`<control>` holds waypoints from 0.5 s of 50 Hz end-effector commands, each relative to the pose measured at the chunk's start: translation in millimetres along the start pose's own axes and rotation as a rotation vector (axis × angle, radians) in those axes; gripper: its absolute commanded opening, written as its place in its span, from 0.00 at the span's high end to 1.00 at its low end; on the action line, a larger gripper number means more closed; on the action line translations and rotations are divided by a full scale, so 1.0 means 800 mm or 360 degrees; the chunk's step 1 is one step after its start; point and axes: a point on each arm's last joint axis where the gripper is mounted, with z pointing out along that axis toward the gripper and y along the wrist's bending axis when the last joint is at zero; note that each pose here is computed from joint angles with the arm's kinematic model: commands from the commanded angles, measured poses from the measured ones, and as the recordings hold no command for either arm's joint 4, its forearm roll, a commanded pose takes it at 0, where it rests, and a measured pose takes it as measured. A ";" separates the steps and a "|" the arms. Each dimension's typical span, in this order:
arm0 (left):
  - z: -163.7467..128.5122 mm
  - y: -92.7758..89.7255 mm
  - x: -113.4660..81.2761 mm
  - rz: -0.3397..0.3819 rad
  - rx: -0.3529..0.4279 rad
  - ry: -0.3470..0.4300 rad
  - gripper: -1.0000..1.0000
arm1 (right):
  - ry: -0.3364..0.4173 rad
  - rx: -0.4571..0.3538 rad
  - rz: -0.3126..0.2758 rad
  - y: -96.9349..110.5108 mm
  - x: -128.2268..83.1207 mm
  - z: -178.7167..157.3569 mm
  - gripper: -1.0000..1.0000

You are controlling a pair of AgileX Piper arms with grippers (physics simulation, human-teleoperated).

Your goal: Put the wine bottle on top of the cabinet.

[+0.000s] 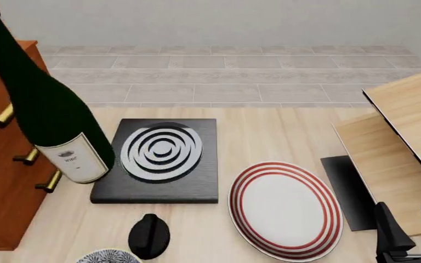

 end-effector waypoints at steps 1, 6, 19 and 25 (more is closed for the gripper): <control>-0.003 0.008 -0.022 0.0017 -0.0074 -0.0033 1.00 | 0.0000 0.0000 0.0000 0.000 0.000 0.000 0.00; -0.004 0.011 -0.028 0.0021 -0.0105 -0.0033 1.00 | 0.0000 0.0000 0.0000 0.000 0.000 0.000 0.00; -0.009 0.020 -0.044 0.0020 -0.0199 -0.0028 1.00 | 0.0000 0.0000 0.0000 0.000 0.000 0.000 0.00; -0.007 0.024 -0.050 0.0017 -0.0239 -0.0027 1.00 | 0.0000 0.0000 0.0000 0.000 0.000 0.000 0.00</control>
